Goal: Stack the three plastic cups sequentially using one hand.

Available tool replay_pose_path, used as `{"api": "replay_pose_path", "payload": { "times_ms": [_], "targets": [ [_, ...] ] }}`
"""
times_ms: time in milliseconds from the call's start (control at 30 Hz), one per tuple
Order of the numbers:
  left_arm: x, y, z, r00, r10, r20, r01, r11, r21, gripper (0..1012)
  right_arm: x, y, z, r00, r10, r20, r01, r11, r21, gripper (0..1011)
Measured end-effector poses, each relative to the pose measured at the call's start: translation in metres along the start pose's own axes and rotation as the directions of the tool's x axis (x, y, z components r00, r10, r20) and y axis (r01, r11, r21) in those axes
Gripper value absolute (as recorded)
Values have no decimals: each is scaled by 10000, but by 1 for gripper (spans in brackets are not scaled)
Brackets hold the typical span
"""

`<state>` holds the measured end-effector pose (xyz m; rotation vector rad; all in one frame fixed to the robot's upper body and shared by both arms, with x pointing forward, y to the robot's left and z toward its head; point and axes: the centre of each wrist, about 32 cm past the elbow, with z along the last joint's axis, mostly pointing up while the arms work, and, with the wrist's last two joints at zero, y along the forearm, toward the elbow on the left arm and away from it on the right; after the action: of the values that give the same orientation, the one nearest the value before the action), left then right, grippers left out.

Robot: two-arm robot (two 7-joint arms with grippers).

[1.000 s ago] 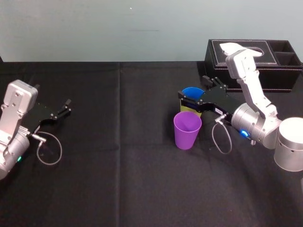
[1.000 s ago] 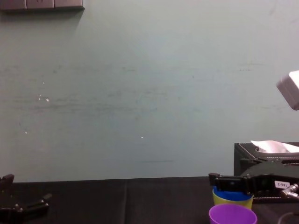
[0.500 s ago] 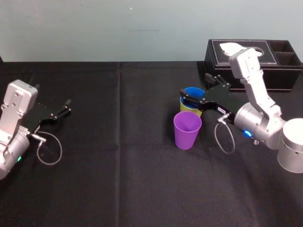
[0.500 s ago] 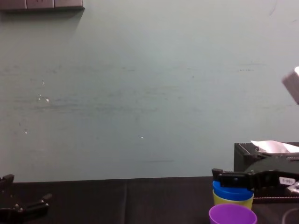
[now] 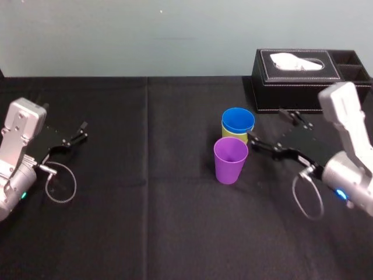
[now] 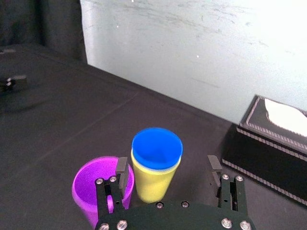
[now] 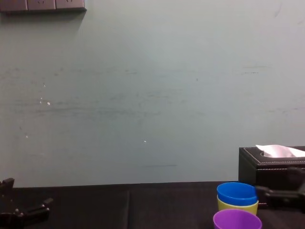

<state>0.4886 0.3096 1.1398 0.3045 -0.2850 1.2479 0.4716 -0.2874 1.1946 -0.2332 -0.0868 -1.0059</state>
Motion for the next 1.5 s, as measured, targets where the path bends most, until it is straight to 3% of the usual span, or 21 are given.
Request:
{"api": "replay_pose_path", "payload": {
  "times_ms": [100, 333, 500, 833, 1500],
  "targets": [
    [0, 0, 0, 10000, 1, 0, -1, 10000, -1, 1011, -16, -187, -61, 9999, 18, -103, -20, 9998, -173, 1003],
    [0, 0, 0, 10000, 1, 0, -1, 10000, -1, 1011, -86, -443, -169, 9997, 159, -195, -168, 9987, -485, 1003],
    [0, 0, 0, 10000, 1, 0, -1, 10000, -1, 1011, -226, -553, -302, 9982, 593, -109, -600, 9948, -820, 1003],
    [0, 0, 0, 10000, 1, 0, -1, 10000, -1, 1011, -413, -440, -453, 9954, 945, -150, -954, 9926, -755, 1003],
    [0, 0, 0, 10000, 1, 0, -1, 10000, -1, 1011, -592, -111, -560, 9940, 755, -788, -764, 9970, -93, 1003]
  ]
}}
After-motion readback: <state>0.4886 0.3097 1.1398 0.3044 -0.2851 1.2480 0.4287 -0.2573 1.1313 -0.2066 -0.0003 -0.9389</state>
